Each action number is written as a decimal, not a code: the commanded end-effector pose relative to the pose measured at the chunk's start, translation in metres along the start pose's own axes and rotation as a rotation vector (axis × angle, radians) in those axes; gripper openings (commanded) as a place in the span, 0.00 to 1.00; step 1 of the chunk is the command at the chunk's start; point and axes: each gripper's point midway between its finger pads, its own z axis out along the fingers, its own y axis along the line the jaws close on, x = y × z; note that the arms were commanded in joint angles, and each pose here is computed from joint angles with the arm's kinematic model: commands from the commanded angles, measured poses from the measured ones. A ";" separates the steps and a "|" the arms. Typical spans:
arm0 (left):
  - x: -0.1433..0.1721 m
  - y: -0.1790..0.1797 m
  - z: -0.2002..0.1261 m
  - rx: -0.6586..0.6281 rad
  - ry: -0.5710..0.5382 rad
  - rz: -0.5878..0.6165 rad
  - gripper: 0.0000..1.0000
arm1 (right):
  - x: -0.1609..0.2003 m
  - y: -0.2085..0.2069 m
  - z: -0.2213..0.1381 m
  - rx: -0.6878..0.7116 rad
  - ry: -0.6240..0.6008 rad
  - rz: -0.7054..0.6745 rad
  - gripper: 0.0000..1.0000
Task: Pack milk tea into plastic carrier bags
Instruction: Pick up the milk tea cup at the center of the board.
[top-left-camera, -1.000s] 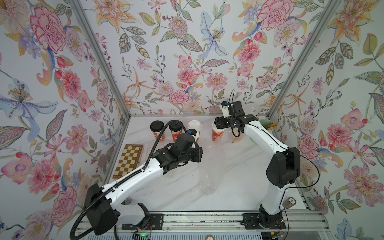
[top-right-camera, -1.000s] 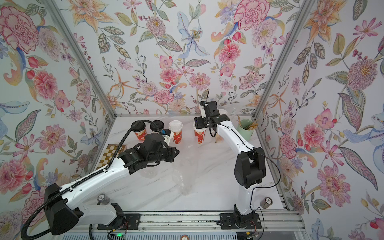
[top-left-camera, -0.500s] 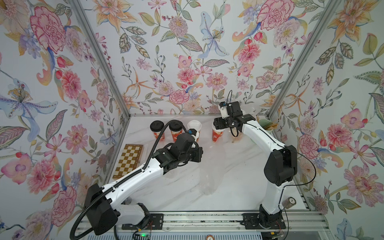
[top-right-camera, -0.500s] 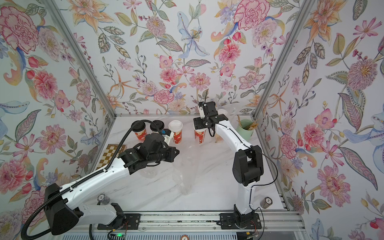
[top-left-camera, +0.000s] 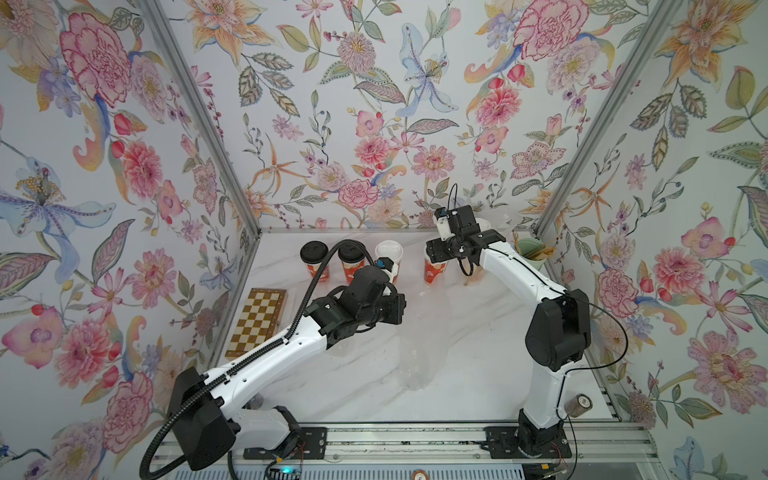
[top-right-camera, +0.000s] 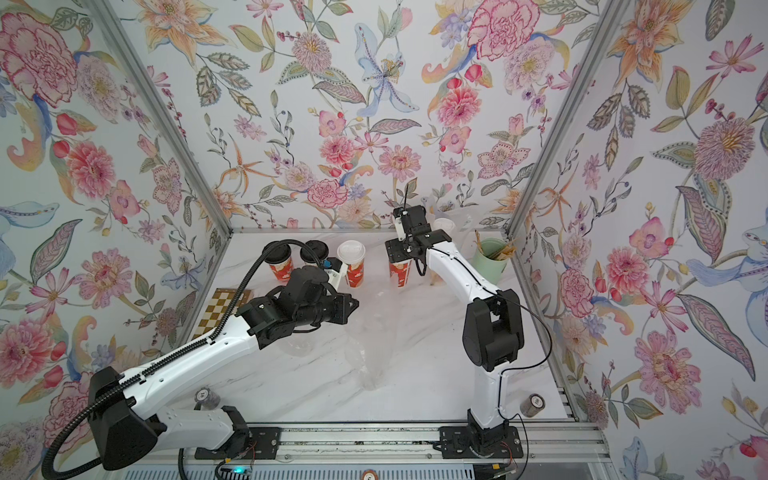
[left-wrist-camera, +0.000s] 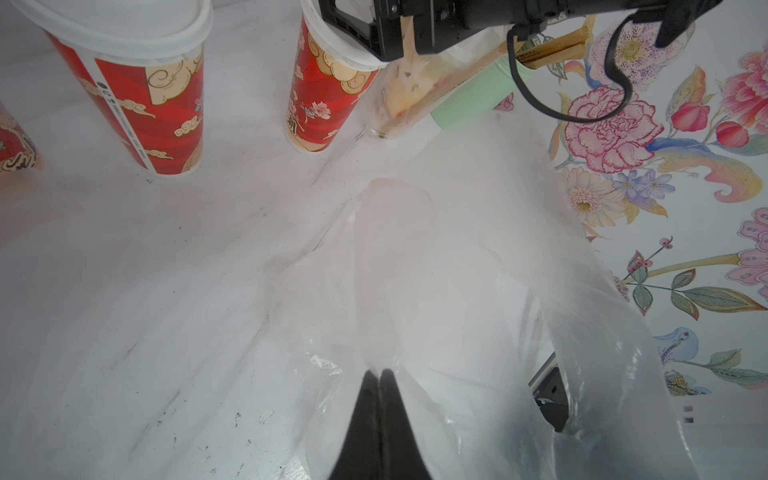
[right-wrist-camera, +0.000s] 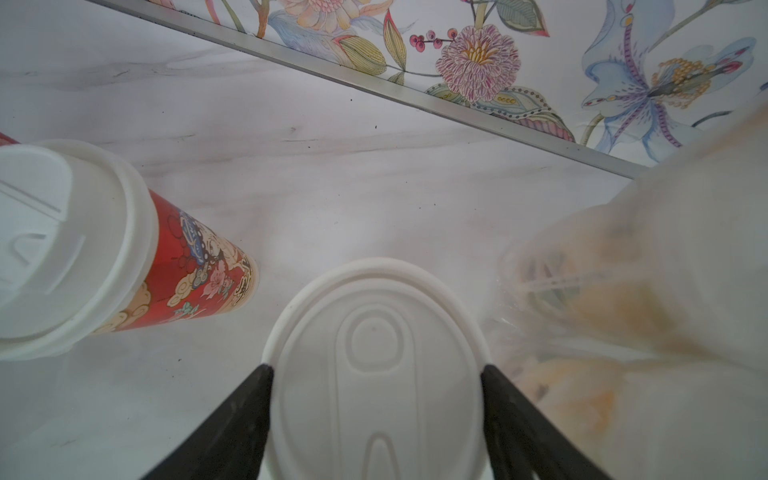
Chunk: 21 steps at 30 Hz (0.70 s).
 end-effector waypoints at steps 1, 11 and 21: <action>-0.009 -0.006 -0.009 0.025 -0.033 -0.007 0.02 | 0.011 0.001 0.004 0.011 0.041 -0.012 0.78; -0.013 -0.008 -0.014 0.031 -0.054 -0.019 0.02 | 0.022 -0.001 0.010 0.022 0.070 0.002 0.75; -0.014 -0.005 -0.018 0.030 -0.086 -0.051 0.01 | -0.010 -0.003 -0.040 0.028 -0.047 0.039 0.60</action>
